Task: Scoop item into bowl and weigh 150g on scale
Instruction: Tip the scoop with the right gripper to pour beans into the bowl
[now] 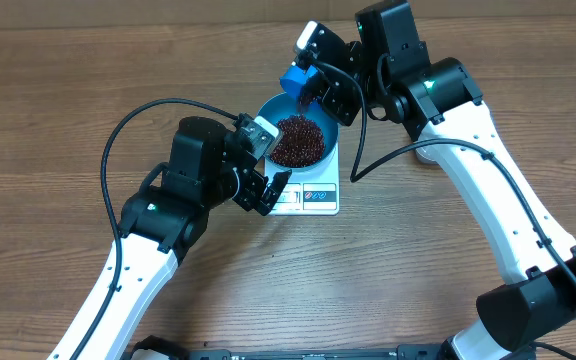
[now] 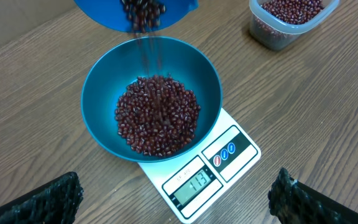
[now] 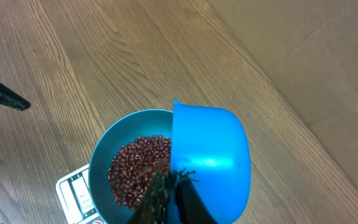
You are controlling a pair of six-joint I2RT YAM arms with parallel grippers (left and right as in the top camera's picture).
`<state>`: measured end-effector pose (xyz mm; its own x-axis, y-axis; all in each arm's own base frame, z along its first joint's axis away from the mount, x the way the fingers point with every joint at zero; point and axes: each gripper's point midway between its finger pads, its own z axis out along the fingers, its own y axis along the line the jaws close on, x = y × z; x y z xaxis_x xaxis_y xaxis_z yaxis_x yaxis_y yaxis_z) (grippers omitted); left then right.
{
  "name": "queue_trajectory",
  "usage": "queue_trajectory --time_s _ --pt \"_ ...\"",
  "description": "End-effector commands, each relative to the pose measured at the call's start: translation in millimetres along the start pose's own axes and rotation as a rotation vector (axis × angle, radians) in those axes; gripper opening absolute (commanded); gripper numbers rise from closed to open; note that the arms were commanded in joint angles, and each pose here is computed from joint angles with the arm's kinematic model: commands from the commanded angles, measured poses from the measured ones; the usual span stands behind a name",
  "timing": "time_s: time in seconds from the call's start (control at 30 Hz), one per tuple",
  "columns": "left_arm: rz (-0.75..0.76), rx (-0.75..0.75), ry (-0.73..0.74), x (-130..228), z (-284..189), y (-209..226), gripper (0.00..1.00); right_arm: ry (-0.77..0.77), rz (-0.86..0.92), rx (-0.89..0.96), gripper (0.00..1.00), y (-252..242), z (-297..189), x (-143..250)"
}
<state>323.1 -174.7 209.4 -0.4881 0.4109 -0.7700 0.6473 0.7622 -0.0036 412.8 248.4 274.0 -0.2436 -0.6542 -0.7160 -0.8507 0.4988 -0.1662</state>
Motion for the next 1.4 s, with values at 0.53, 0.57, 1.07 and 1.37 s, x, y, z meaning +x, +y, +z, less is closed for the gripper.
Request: queue_trajectory --time_s 0.53,0.57,1.07,1.37 --pt "0.000 0.000 -0.024 -10.7 -3.1 0.3 1.00 -0.059 -0.075 0.009 0.04 0.8 -16.3 -19.2" --pt "0.000 0.000 -0.025 -10.8 -3.1 0.4 1.00 -0.057 -0.089 0.004 0.04 1.8 -16.3 -18.6" --pt "0.000 -0.002 -0.024 -10.6 -3.1 0.7 1.00 -0.044 -0.171 -0.013 0.04 5.8 -16.1 -14.7" --pt "0.000 -0.002 -0.024 -10.5 -3.1 0.6 1.00 -0.063 -0.176 -0.045 0.04 11.6 -16.4 -17.2"
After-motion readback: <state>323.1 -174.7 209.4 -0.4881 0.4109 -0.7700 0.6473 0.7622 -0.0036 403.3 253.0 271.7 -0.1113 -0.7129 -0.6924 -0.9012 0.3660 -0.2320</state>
